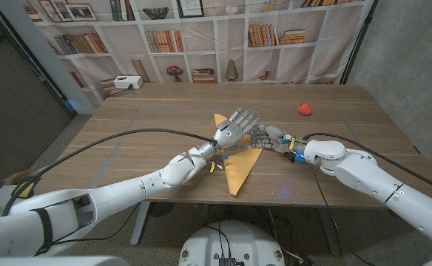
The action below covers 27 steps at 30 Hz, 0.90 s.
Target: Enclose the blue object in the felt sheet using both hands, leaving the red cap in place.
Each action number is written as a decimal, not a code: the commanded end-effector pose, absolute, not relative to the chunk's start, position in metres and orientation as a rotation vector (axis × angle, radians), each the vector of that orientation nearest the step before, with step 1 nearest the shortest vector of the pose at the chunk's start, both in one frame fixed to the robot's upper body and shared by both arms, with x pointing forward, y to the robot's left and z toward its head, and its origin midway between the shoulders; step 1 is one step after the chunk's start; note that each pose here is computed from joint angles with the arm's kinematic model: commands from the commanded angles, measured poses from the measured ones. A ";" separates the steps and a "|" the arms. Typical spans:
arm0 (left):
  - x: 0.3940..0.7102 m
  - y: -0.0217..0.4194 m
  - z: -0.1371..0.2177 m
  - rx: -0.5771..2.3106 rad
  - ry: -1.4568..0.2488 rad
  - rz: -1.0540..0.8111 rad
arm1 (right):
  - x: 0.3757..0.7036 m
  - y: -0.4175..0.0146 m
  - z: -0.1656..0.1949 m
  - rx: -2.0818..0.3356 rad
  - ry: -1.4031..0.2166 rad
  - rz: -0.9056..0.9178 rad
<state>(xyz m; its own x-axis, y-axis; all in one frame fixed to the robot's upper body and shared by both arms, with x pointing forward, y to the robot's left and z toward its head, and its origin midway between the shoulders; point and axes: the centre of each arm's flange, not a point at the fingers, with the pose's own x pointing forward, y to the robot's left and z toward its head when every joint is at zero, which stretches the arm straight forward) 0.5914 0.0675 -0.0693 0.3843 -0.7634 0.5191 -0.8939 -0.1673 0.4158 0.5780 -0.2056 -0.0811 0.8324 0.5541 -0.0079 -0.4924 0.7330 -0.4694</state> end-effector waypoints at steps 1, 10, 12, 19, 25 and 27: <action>0.564 0.072 -0.045 1.809 -1.494 0.351 | 0.581 -0.201 -0.081 -0.557 -0.079 0.552; 0.551 0.094 -0.029 1.355 -1.417 0.402 | 0.580 -0.199 -0.081 -0.565 -0.088 0.534; 0.551 0.102 -0.023 1.261 -1.338 0.365 | 0.580 -0.199 -0.081 -0.570 -0.087 0.535; 0.552 0.114 -0.008 1.294 -1.036 0.149 | 0.584 -0.196 -0.080 -0.574 -0.091 0.541; 0.550 0.115 -0.005 1.451 -0.860 0.047 | 0.586 -0.194 -0.079 -0.577 -0.094 0.535; 0.550 0.115 -0.004 1.491 -0.803 0.027 | 0.586 -0.194 -0.079 -0.578 -0.093 0.538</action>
<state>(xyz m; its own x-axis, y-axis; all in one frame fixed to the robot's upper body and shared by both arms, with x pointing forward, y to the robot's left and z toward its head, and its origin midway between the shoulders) 0.5467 0.1095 -0.0048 0.4468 -0.4459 0.7755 -0.7566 0.2742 0.5936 0.5828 -0.1965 -0.0776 0.8572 0.5119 -0.0563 -0.4581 0.7081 -0.5373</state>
